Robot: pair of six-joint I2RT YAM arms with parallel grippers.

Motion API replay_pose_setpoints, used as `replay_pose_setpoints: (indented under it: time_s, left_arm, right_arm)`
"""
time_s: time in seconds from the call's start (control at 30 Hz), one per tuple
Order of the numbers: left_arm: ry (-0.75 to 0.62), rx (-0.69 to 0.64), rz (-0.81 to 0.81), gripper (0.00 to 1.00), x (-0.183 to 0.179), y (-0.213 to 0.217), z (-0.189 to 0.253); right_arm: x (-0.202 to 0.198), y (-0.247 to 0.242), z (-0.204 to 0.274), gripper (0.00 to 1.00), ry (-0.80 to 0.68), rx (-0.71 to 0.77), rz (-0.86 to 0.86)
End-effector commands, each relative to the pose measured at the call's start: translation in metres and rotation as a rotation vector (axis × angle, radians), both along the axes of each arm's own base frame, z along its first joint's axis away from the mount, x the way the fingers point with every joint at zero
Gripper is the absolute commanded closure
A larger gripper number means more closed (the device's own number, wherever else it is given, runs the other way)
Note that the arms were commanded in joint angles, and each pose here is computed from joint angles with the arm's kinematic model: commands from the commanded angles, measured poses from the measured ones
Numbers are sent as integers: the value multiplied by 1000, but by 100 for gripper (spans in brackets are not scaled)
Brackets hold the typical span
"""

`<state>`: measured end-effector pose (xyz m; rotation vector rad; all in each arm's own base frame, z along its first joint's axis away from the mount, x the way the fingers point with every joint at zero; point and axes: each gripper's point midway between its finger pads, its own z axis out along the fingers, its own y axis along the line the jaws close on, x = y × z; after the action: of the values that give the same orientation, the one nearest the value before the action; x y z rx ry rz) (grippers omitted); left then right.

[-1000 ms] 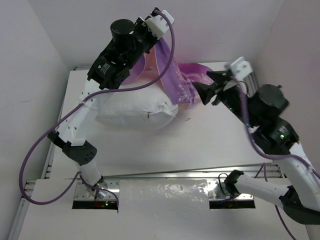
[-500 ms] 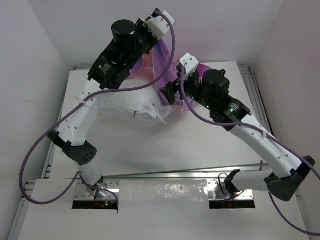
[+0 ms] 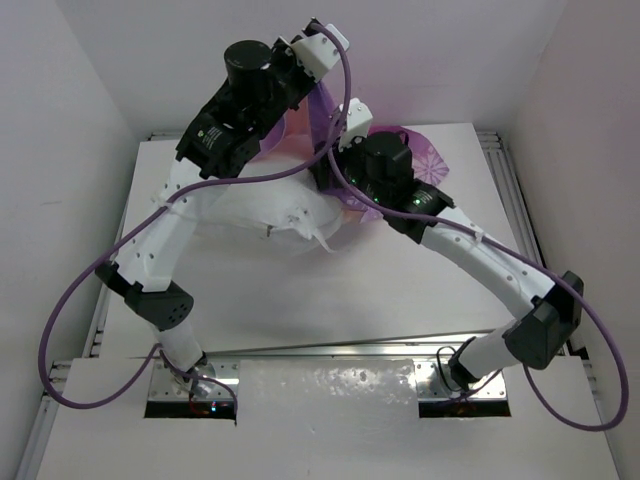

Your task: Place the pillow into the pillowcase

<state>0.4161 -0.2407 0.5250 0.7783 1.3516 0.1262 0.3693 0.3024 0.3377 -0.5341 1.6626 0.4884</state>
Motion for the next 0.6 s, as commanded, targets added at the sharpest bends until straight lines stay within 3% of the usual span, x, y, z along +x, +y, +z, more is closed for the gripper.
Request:
replay_pose_setpoints:
  time_s: [0.0, 0.03, 0.07, 0.13, 0.2, 0.33, 0.4, 0.5, 0.57]
  left_arm:
    - [-268, -210, -1, 100, -46, 31, 107]
    - [-270, -213, 5, 100, -47, 33, 109]
    - [-272, -211, 13, 100, -48, 36, 109]
    - [-278, -193, 54, 100, -47, 44, 108]
    - [-270, -163, 100, 100, -39, 51, 98]
    - [-289, -178, 285, 100, -2, 109, 95]
    - [-278, -174, 320, 100, 10, 131, 95]
    - [-131, -17, 259, 100, 29, 125, 38]
    - [-106, 25, 89, 100, 3, 105, 26]
  right_arm:
    - [33, -25, -2, 41, 2, -23, -240]
    - [37, -30, -1, 82, -11, -47, -268]
    - [39, -34, 1, 100, -16, -52, -284]
    - [35, -35, 15, 100, -26, -47, -253]
    - [27, -29, 58, 100, -73, 12, -195]
    - [-19, -15, 192, 100, -257, 211, 27]
    - [-33, -18, 229, 100, -317, 267, 68]
    - [-45, -27, 264, 100, -390, 299, 73]
    - [-43, -27, 262, 100, -394, 289, 69]
